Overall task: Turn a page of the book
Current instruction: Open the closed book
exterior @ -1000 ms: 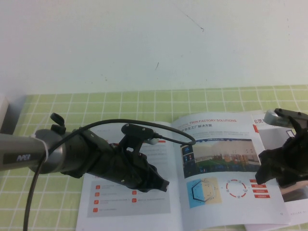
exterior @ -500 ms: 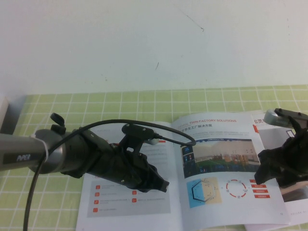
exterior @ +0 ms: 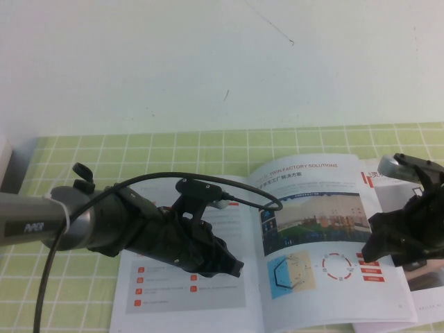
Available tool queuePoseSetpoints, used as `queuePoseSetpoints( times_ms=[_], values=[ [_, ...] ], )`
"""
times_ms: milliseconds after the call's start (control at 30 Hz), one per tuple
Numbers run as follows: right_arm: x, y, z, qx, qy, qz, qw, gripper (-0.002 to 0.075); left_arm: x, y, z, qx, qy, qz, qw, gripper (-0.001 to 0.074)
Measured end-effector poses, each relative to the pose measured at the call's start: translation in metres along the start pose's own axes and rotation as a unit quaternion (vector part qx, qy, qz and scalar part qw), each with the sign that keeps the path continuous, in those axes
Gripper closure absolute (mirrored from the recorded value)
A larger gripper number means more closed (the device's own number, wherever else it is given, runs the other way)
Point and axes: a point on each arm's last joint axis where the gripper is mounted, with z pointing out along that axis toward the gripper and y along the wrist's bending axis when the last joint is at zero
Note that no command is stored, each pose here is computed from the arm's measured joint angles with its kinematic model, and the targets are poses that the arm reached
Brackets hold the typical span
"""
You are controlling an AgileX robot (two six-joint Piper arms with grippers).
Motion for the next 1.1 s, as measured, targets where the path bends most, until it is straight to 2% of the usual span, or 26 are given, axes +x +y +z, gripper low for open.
queuePoseSetpoints(
  times_ms=[200, 433, 867, 1100],
  values=[
    [-0.001, 0.003, 0.0, -0.018, -0.003, -0.004, 1.0, 0.0316, 0.0, 0.0, 0.0, 0.0, 0.0, 0.0, 1.0, 0.0738],
    [-0.004, 0.013, -0.001, -0.073, -0.025, -0.018, 0.997, 0.0354, 0.0, 0.0, 0.0, 0.0, 0.0, 0.0, 1.0, 0.0738],
    [-0.011, 0.036, -0.008, -0.199, -0.073, -0.06, 0.976, 0.0358, 0.0, 0.0, 0.0, 0.0, 0.0, 0.0, 1.0, 0.0738],
    [-0.014, 0.044, -0.013, -0.244, -0.098, -0.076, 0.962, 0.036, 0.0, 0.0, 0.0, 0.0, 0.0, 0.0, 1.0, 0.0738]
  ],
)
